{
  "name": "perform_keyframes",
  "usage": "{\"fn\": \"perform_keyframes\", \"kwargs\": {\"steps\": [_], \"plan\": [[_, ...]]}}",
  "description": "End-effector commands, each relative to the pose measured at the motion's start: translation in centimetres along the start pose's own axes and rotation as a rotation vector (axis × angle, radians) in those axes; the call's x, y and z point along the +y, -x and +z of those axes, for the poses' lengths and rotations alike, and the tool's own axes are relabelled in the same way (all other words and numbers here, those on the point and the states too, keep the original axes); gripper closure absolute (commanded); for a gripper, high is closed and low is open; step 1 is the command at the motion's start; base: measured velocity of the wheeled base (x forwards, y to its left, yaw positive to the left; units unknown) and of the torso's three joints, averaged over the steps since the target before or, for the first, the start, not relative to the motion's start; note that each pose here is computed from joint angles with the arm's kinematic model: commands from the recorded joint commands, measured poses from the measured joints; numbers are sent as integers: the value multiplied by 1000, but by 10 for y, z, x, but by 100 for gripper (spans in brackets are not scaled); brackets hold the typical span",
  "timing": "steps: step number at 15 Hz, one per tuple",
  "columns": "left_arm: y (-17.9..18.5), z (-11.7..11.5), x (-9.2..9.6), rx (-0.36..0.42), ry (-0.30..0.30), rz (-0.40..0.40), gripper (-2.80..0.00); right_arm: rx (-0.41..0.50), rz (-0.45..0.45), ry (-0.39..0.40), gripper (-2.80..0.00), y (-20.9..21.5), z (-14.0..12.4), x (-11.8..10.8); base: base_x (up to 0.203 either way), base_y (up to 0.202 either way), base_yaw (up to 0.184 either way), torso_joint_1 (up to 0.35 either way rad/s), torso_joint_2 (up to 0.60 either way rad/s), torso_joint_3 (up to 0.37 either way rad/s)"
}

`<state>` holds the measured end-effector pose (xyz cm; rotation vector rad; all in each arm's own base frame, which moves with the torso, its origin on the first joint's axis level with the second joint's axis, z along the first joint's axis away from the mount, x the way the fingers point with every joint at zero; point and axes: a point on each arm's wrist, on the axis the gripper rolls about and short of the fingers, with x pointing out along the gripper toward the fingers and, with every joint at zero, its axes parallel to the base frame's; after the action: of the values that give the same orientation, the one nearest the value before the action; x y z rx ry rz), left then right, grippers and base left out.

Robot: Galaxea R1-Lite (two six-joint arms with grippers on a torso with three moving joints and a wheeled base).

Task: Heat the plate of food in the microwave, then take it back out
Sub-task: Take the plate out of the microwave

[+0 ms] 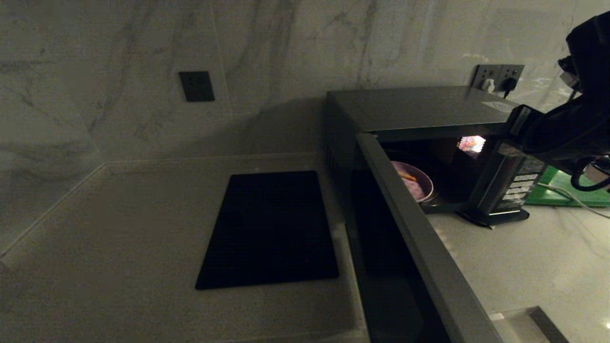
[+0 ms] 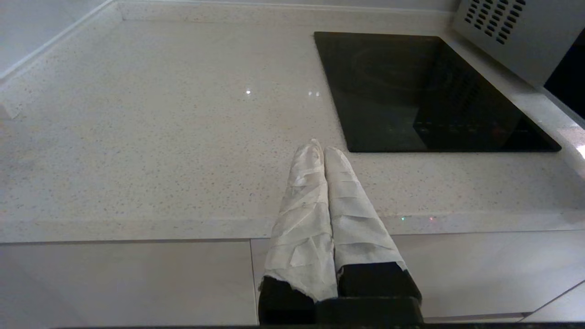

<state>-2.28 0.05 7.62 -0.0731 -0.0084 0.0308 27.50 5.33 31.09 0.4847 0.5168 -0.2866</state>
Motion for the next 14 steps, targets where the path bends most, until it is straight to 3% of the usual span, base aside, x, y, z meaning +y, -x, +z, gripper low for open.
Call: {"fn": "perform_keyframes", "kwargs": {"steps": [1, 7, 10, 14], "plan": [[0, 0, 0, 1, 1, 1, 0, -35, -39, -12, 0, -37, 9, -6, 0, 0, 0, 0, 0, 0], [0, 0, 0, 1, 1, 1, 0, 195, 2, -103, 0, -62, -22, -24, 0, 0, 0, 0, 0, 0], [0, 0, 0, 1, 1, 1, 0, 162, 49, -113, 0, -54, -11, -18, 0, 0, 0, 0, 0, 0], [0, 0, 0, 1, 1, 1, 0, 195, 29, -105, 0, -72, -17, -16, 0, 0, 0, 0, 0, 0]]}}
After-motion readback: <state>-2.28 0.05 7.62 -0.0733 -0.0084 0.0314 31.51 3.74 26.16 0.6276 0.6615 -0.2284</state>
